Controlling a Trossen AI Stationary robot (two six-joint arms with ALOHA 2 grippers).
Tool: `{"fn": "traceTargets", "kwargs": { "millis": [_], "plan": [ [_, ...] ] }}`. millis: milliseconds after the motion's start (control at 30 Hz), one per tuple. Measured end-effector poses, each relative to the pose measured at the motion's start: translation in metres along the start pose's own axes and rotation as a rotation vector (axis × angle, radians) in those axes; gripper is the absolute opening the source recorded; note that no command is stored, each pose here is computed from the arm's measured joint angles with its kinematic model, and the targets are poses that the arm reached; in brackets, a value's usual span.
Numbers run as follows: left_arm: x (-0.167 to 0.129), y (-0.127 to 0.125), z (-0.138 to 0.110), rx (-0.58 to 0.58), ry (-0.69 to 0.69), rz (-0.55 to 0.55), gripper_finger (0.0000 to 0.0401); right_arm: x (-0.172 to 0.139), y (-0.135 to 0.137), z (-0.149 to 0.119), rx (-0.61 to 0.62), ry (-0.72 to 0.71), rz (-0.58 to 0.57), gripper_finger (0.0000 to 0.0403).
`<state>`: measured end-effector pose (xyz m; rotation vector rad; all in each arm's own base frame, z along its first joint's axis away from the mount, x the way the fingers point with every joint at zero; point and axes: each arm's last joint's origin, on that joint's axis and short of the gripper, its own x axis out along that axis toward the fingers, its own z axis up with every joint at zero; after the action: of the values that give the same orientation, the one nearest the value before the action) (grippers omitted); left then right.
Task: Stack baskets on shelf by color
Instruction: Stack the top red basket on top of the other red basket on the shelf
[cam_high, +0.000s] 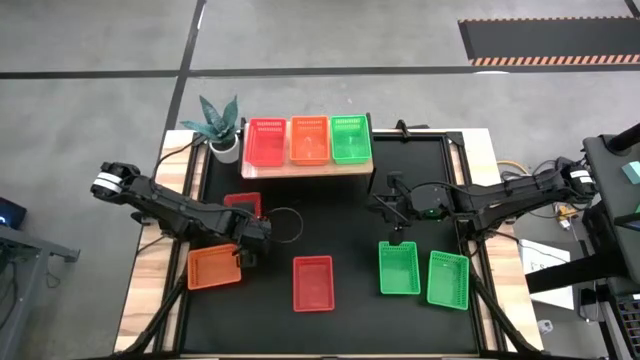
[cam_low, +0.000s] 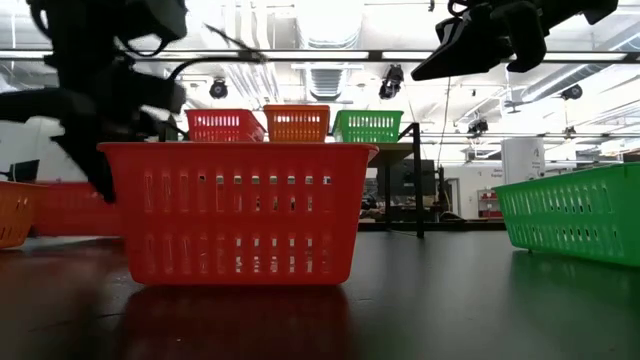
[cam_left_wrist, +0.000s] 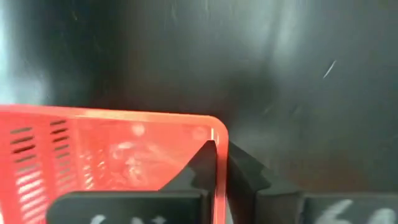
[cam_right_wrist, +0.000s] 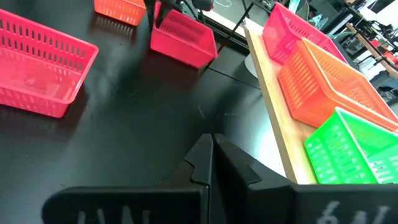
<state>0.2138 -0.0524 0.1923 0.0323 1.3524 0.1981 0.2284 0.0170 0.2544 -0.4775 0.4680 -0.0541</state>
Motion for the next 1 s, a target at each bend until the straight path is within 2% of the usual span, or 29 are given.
{"fn": "traceTargets", "kwargs": {
  "millis": [167,300,400,700,767,867,1000],
  "plan": [
    [-0.025,-0.003,0.021,-0.045,-0.098,-0.04,0.0001,0.0,0.0,0.0,0.0,0.0,0.0,0.0009],
    [-0.056,-0.008,0.041,-0.05,-0.208,-0.088,0.0001,0.0,0.0,0.0,0.0,0.0,0.0,0.0009],
    [-0.084,-0.01,0.054,-0.055,-0.295,-0.127,0.0001,0.0,0.0,0.0,0.0,0.0,0.0,0.0009],
    [-0.19,0.0,0.076,0.051,-0.567,-0.157,0.0,0.0,0.0,0.0,0.0,0.0,0.0,0.0009],
    [-0.21,0.006,0.077,0.093,-0.629,-0.104,0.0,0.0,0.0,0.0,0.0,0.0,0.0,0.0009],
    [-0.23,0.021,0.075,0.172,-0.671,0.112,0.0,0.0,0.0,0.001,0.002,-0.008,-0.003,0.0009],
    [-0.24,0.051,0.072,0.21,-0.594,0.386,0.0,0.0,0.0,0.001,0.003,-0.007,-0.003,0.0009]
  ]
}}
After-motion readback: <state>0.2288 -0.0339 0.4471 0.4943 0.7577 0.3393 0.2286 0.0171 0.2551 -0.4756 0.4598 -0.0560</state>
